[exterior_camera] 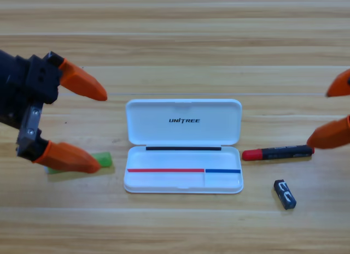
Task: Clean up eraser and pencils
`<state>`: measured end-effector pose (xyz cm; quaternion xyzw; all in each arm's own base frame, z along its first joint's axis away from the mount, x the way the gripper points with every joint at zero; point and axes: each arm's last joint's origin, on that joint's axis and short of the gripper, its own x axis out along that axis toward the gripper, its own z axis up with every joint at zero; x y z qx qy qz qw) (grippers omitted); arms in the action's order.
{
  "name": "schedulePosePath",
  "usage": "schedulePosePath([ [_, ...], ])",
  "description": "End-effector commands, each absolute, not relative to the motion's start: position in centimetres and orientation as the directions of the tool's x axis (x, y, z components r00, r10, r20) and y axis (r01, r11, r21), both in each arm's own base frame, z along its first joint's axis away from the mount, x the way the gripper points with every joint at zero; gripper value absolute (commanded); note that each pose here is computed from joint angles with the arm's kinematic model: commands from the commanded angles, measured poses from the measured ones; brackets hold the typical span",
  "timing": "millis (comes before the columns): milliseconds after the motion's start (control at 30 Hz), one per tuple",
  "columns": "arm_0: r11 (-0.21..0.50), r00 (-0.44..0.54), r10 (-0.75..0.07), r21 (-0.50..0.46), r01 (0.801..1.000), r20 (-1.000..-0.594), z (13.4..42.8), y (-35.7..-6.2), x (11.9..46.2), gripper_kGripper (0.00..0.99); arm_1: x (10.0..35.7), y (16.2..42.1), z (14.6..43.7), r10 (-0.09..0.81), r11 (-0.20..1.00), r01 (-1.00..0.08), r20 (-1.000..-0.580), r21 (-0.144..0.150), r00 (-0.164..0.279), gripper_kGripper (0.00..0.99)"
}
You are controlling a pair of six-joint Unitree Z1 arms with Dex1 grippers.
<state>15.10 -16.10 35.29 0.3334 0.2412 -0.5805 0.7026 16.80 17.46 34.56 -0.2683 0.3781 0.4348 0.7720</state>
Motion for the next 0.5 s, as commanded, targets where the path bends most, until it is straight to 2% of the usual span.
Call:
schedulePosePath([
  [33, 0.080, 0.200, -0.618, 0.192, 0.978, -0.760, 34.6, -16.9, 15.4, 0.982, 16.7, 17.1, 32.3, 0.339, 0.591, -0.797, -0.858, -0.125, 0.386, 0.979],
  [100, 0.089, 0.215, -0.609, 0.204, 0.975, -0.764, 34.6, -16.9, 15.4, 0.982, 16.7, 16.8, 31.5, 0.311, 0.634, -0.762, -0.858, -0.133, 0.408, 0.980],
  [167, 0.095, 0.230, -0.594, 0.216, 0.972, -0.771, 34.7, -16.8, 15.6, 0.982, 17.2, 17.3, 30.7, 0.280, 0.682, -0.722, -0.872, -0.114, 0.402, 0.980],
  [300, 0.123, 0.291, -0.530, 0.267, 0.956, -0.796, 35.8, -16.8, 16.2, 0.982, 18.5, 18.8, 28.0, 0.216, 0.709, -0.700, -0.921, -0.080, 0.324, 0.979],
  [367, 0.130, 0.311, -0.494, 0.285, 0.950, -0.812, 36.5, -17.0, 16.7, 0.982, 18.8, 20.0, 26.9, 0.235, 0.684, -0.729, -0.939, -0.024, 0.252, 0.980],
  [433, 0.123, 0.312, -0.447, 0.288, 0.950, -0.838, 36.9, -17.4, 17.4, 0.982, 19.0, 21.2, 26.1, 0.228, 0.669, -0.743, -0.949, -0.010, 0.218, 0.983],
  [500, 0.125, 0.329, -0.378, 0.305, 0.944, -0.865, 37.1, -17.7, 18.1, 0.980, 19.5, 22.3, 25.2, 0.217, 0.721, -0.693, -0.957, 0.025, 0.191, 0.983],
])
